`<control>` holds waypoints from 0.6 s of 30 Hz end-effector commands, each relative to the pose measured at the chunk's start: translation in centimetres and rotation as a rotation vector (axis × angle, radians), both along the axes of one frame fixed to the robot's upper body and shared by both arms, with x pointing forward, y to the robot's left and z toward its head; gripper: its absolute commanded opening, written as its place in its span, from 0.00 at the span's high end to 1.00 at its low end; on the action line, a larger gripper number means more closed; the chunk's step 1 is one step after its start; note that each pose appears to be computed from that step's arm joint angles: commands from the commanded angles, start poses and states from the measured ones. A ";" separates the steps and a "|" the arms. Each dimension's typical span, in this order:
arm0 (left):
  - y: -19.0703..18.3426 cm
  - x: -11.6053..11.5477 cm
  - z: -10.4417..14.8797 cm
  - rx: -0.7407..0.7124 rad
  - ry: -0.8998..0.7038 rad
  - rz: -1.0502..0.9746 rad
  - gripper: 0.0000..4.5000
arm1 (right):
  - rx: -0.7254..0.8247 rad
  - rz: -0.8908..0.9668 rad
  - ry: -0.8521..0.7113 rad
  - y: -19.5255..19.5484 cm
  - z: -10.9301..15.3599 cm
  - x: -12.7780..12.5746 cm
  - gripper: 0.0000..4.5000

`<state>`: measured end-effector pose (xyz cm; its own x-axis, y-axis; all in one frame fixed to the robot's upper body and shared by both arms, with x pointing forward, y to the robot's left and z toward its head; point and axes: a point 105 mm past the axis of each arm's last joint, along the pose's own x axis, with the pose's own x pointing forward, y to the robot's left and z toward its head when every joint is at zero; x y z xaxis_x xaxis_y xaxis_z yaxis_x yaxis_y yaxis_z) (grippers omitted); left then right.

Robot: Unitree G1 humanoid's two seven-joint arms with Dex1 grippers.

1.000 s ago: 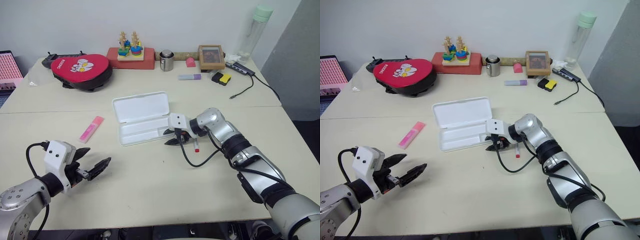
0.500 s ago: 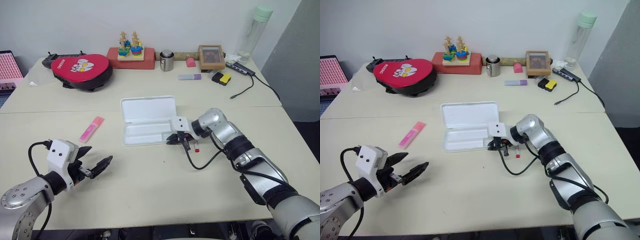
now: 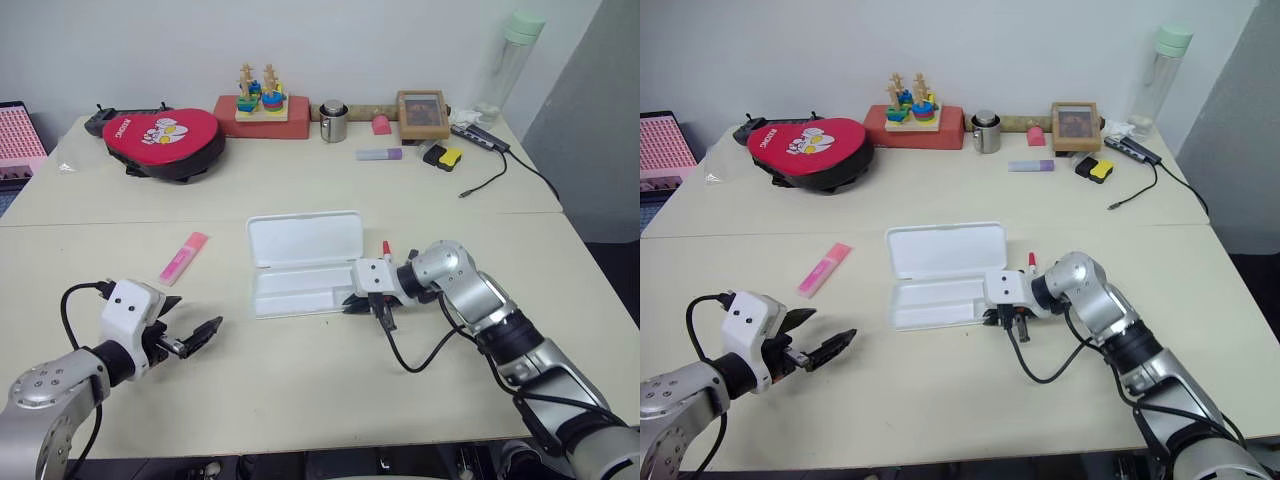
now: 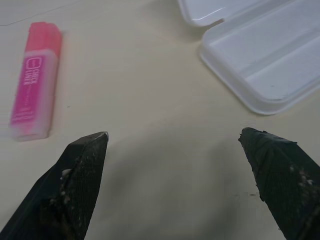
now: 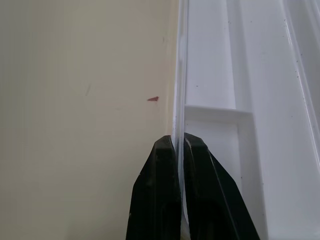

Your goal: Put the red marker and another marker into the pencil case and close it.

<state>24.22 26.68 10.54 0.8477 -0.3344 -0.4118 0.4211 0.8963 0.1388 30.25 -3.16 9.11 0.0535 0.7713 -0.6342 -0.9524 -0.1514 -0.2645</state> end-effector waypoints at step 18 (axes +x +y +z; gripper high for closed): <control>-0.1 0.8 0.4 0.074 0.003 -0.110 0.00 | -0.047 0.029 0.085 -1.7 0.2 -4.0 0.87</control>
<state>24.76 26.67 10.07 0.7984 -0.3915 -0.4575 0.5063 0.8478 0.1581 26.88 -5.01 9.26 0.0090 0.7384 -0.6743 -0.9701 -0.1570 -0.1849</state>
